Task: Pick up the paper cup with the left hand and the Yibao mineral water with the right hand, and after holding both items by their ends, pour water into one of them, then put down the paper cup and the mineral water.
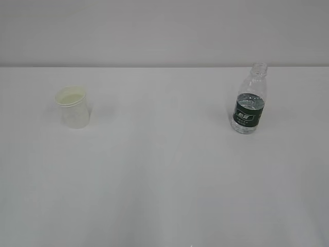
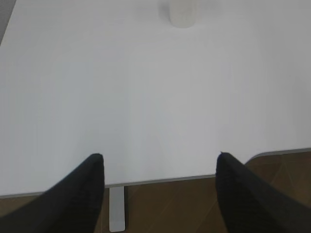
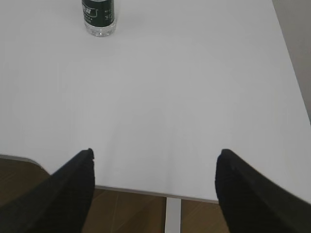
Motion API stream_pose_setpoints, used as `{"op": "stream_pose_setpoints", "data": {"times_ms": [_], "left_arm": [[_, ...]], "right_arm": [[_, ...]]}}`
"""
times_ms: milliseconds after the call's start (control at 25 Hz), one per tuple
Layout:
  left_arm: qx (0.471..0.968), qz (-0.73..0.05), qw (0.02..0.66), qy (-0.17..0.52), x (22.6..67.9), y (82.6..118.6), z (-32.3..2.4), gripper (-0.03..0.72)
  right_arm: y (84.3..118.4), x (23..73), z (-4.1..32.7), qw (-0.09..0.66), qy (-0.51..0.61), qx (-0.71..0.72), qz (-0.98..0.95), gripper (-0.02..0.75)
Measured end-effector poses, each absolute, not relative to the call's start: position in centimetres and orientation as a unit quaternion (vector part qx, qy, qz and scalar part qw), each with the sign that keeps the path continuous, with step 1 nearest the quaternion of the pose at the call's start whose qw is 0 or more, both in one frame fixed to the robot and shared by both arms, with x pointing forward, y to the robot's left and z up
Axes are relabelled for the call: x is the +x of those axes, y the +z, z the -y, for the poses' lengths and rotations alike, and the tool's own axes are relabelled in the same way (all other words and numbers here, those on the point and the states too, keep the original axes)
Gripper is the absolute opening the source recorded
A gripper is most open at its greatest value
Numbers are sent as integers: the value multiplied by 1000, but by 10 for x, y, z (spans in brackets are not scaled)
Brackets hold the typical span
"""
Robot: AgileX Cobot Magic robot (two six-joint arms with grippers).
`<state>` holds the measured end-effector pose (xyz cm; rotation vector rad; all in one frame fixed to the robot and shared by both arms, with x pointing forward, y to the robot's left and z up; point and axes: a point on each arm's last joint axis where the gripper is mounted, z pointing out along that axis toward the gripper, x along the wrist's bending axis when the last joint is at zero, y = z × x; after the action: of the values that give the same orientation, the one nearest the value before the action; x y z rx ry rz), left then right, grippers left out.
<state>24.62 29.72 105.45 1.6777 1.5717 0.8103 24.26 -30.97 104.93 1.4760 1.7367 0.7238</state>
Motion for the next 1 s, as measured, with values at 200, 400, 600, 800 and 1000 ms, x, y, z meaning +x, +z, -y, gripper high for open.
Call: {"op": "stream_pose_setpoints", "data": {"times_ms": [200,400,600,800,1000], "left_arm": [[646,-605,345,312,246,1054,-297,512],[646,-605,345,312,246,1054,-297,512],[646,-605,345,312,246,1054,-297,512],[646,-605,345,312,246,1054,-297,511],[646,-605,345,312,246,1054,-297,511]], "right_arm": [[1049,243,310,366,282,574,-676,586],[1049,243,310,366,282,575,-675,586],[1049,243,310,367,281,575,-675,586],[1049,243,310,367,281,575,-675,586],[1049,243,310,367,281,575,-675,586]]}}
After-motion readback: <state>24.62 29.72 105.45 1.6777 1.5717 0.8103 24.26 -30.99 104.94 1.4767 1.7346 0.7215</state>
